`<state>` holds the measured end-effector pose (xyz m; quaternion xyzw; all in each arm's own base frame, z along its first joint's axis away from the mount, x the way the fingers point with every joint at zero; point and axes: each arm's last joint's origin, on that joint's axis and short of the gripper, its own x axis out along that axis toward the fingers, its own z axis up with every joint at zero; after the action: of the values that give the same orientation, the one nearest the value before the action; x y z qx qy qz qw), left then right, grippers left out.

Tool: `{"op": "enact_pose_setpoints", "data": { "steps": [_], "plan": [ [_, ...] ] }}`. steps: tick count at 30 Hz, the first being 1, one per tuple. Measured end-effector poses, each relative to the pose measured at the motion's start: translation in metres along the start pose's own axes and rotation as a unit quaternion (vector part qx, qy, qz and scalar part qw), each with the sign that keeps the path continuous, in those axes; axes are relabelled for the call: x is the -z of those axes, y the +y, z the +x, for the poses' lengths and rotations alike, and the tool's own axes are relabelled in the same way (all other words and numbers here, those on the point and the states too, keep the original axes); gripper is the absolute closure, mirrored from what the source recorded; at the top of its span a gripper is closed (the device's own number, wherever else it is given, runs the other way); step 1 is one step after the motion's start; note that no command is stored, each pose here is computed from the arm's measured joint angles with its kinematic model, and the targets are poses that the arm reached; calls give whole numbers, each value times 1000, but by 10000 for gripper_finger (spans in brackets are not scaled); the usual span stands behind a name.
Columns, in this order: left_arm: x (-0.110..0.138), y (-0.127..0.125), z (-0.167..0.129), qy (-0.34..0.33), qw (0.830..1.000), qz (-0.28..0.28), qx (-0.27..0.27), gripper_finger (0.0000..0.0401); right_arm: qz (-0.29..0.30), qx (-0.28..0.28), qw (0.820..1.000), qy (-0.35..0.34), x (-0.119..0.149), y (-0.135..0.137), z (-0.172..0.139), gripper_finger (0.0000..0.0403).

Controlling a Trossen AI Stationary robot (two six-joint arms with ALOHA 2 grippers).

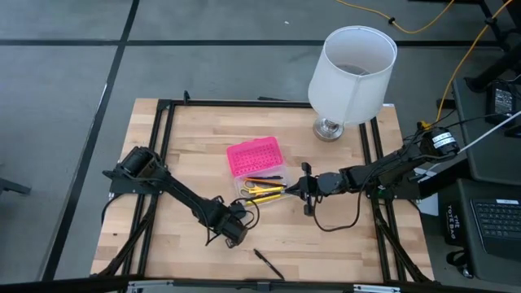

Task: Pick & place school supplies into a supply box
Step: Put the blue pen into the pink supply box

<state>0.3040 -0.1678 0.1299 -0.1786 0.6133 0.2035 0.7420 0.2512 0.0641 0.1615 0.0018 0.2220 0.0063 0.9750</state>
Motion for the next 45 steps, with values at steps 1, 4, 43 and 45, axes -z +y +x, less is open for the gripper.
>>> {"op": "enact_pose_setpoints", "data": {
  "steps": [1,4,43,45],
  "plan": [
    [0,0,0,0,1000,2,0,375,0,0,1000,0,0,0,0,379],
    [0,0,-1,0,1000,4,0,391,0,0,1000,0,0,0,0,379],
    [5,-32,-88,-288,928,196,130,396,-10,-80,996,-43,-1,49,-16,380],
    [3,-32,-88,-291,926,204,127,395,-13,-65,997,-47,0,52,-17,380]
  ]
}}
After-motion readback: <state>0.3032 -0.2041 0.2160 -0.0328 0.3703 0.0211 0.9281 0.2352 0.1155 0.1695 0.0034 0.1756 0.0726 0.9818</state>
